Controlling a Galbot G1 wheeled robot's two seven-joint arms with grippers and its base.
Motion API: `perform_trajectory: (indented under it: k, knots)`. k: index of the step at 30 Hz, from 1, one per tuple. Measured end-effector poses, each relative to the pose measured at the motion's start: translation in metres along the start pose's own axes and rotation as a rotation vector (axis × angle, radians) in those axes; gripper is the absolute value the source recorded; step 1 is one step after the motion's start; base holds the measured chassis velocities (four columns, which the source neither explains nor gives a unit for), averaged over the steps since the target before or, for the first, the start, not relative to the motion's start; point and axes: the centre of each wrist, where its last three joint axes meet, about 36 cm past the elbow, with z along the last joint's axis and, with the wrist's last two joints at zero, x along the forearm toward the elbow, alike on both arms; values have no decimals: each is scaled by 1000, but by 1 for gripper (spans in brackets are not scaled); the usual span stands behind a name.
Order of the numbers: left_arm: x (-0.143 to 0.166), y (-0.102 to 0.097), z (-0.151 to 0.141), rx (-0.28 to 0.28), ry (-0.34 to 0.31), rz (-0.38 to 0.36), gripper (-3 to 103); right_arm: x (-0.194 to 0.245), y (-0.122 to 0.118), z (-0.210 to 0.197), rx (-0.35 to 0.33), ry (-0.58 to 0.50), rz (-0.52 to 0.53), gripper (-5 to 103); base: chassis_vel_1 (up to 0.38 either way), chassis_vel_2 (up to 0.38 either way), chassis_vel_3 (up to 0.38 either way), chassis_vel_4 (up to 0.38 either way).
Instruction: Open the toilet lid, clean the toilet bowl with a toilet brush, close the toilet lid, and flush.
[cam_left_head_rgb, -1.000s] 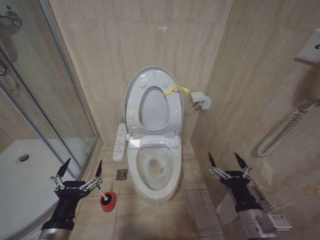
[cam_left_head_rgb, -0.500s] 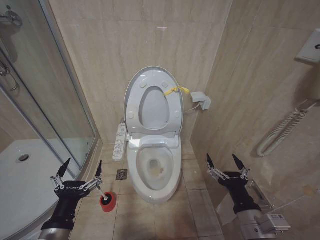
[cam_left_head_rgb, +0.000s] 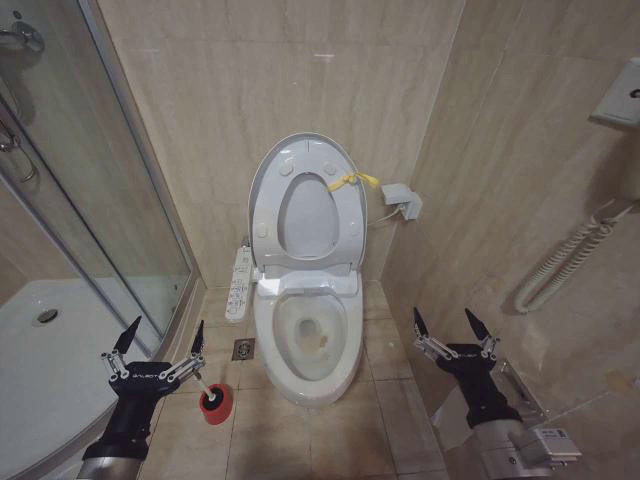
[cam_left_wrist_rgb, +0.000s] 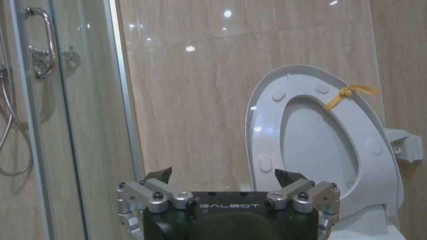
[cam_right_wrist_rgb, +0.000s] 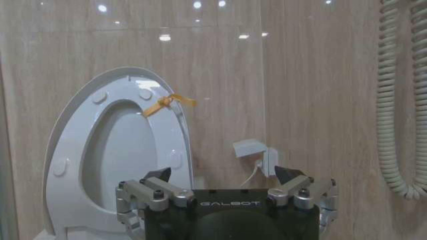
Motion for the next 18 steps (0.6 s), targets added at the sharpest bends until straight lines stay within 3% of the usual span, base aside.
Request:
perform_trajectory:
  k: [18]
  knots:
    - [0,0,0,0,0,0,100,0,0,0,0,-1,0,100,0,0,0,0]
